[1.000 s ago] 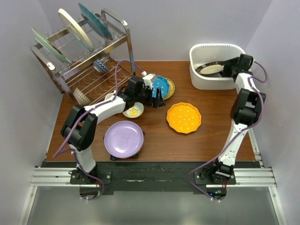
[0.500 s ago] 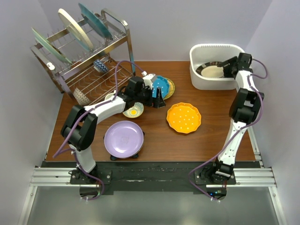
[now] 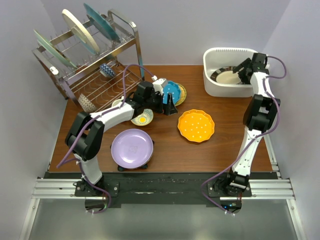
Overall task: Place the plates into the plastic bin on the countertop
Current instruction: Place the plate in the plastic bin.
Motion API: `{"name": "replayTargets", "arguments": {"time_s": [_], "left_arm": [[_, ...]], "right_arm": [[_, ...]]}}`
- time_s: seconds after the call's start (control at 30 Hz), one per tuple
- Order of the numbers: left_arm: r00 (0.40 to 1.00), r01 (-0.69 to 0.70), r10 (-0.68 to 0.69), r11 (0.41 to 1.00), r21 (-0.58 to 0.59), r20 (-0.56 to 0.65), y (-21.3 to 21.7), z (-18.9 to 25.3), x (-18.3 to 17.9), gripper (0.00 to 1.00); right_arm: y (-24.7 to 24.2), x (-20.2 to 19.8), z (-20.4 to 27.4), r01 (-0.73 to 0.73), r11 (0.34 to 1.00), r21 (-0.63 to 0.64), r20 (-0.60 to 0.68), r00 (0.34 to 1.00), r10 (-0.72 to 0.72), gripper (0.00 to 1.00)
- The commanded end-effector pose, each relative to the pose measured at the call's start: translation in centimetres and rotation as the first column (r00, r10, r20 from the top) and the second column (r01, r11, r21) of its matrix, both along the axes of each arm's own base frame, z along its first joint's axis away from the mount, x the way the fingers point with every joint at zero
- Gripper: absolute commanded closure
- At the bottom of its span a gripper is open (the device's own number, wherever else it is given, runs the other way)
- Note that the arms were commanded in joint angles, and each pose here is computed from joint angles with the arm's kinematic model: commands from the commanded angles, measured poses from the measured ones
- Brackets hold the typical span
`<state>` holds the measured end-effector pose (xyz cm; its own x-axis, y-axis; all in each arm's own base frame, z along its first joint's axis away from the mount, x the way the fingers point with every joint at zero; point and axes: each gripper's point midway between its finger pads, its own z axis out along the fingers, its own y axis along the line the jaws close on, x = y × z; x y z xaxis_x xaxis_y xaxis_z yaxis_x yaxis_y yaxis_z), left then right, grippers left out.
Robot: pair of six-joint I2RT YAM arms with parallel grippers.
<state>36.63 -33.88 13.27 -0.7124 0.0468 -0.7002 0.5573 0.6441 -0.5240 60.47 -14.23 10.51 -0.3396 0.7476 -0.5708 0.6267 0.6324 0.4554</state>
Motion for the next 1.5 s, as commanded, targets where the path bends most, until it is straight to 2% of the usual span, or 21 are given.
{"name": "replayTargets", "arguments": {"time_s": [0.0,0.07,0.17,0.3,0.6,0.77,0.83,0.87,0.9,1.17,1.47], "left_arm": [[0.999,0.016,-0.014,0.999,-0.044,0.038,-0.8,1.6,0.5,0.02],[0.999,0.015,-0.013,0.999,-0.043,0.039,-0.7,1.6,0.5,0.02],[0.999,0.015,-0.013,0.999,-0.043,0.040,-0.7,1.6,0.4,0.02],[0.999,0.017,-0.015,0.999,-0.045,0.039,-0.8,1.6,0.4,0.02],[0.999,0.012,-0.010,0.998,-0.054,0.037,-0.8,1.6,0.3,0.02],[0.999,0.017,-0.015,0.998,-0.065,0.034,-0.8,1.7,0.1,0.02],[0.999,0.016,-0.013,0.998,-0.065,0.036,-0.7,1.8,-0.1,0.02],[0.999,0.014,-0.012,0.998,-0.065,0.037,-0.6,1.8,-0.1,0.02],[0.999,0.013,-0.011,0.998,-0.065,0.039,-0.6,1.9,-0.2,0.02],[0.999,0.012,-0.010,0.998,-0.067,0.034,-0.4,1.6,-0.5,0.02],[0.999,0.002,0.001,0.998,-0.067,0.037,-0.2,1.9,-0.5,0.02]], "right_arm": [[-2.0,-0.1,4.8,0.016,0.983,-0.181,0.026,1.000,-0.012,0.13],[-2.3,-0.1,5.0,0.019,0.977,-0.211,0.028,1.000,-0.014,0.13],[-2.5,-0.4,5.5,0.023,0.964,-0.266,0.017,1.000,-0.019,0.06],[-2.2,-0.3,6.2,0.008,0.956,-0.293,0.026,1.000,-0.001,0.06],[0.0,0.3,9.7,0.004,0.948,-0.319,0.137,0.990,0.042,0.05],[2.4,-1.1,9.1,-0.007,0.947,-0.321,0.174,0.983,0.066,0.05],[2.4,-1.3,10.2,0.034,0.932,-0.361,0.223,0.973,0.051,0.05],[3.2,-2.0,9.0,0.013,0.923,-0.385,0.195,0.978,0.067,0.05],[3.2,-2.1,10.4,0.038,0.913,-0.406,0.231,0.971,0.062,0.05],[1.8,-3.9,11.7,0.124,0.834,-0.537,0.176,0.984,-0.033,0.01],[5.5,-4.6,14.9,0.032,0.887,-0.461,0.278,0.954,0.111,0.03]]}}
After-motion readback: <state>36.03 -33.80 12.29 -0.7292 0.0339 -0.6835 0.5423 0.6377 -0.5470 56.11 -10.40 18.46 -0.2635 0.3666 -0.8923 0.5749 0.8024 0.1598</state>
